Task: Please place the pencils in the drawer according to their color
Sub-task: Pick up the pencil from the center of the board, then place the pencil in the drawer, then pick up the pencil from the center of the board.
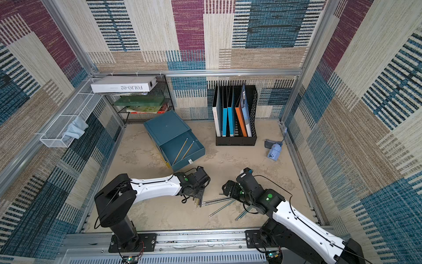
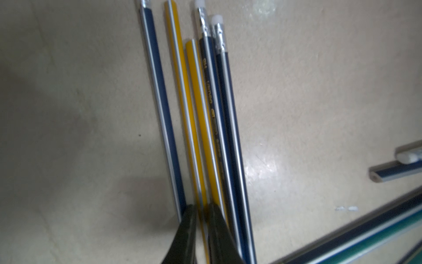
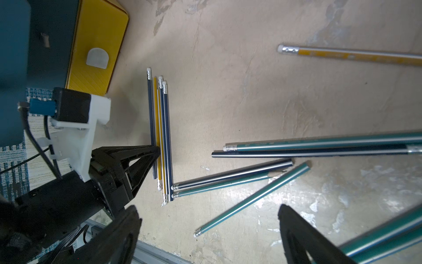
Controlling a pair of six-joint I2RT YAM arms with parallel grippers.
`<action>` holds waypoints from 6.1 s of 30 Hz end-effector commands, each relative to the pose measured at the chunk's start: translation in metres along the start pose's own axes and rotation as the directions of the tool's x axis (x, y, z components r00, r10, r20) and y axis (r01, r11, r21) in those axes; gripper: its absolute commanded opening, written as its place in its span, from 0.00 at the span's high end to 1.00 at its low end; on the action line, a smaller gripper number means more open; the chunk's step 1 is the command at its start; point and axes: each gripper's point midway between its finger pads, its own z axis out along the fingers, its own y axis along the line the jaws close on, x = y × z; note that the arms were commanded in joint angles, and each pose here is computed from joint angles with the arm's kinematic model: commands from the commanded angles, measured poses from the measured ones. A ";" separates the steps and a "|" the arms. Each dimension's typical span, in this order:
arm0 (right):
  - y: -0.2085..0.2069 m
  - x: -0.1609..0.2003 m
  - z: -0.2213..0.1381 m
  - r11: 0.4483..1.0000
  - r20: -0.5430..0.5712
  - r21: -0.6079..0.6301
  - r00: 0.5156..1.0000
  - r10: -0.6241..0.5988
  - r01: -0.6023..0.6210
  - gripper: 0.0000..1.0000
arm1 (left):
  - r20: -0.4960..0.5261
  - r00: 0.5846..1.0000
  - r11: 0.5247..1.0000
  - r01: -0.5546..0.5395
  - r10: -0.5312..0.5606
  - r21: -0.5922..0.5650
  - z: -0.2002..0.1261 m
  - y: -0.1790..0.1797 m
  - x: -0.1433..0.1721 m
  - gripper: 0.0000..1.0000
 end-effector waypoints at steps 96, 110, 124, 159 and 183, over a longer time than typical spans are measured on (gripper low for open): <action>0.026 -0.030 -0.006 0.999 0.059 -0.045 0.998 -0.011 0.014 0.02 | 0.480 0.876 0.997 -0.018 0.055 -0.080 -0.225 0.087 -0.198 1.00; 0.030 -0.033 -0.004 0.999 0.058 -0.053 0.998 -0.009 0.012 0.02 | 0.389 0.920 0.998 -0.028 0.050 -0.064 -0.194 0.102 -0.158 1.00; 0.033 -0.034 -0.002 0.998 0.059 -0.058 0.998 -0.011 0.014 0.02 | 0.319 0.946 0.998 -0.048 0.055 -0.030 -0.185 0.100 -0.134 1.00; 0.027 -0.035 -0.002 0.999 0.062 -0.050 0.998 -0.009 0.012 0.02 | 0.393 0.918 0.987 -0.021 -0.045 0.161 -0.246 0.066 -0.139 0.85; 0.006 -0.018 -0.001 0.998 0.039 -0.041 0.998 0.041 -0.040 0.02 | 0.072 0.995 0.994 -0.072 0.066 0.084 -0.117 -0.033 -0.002 0.78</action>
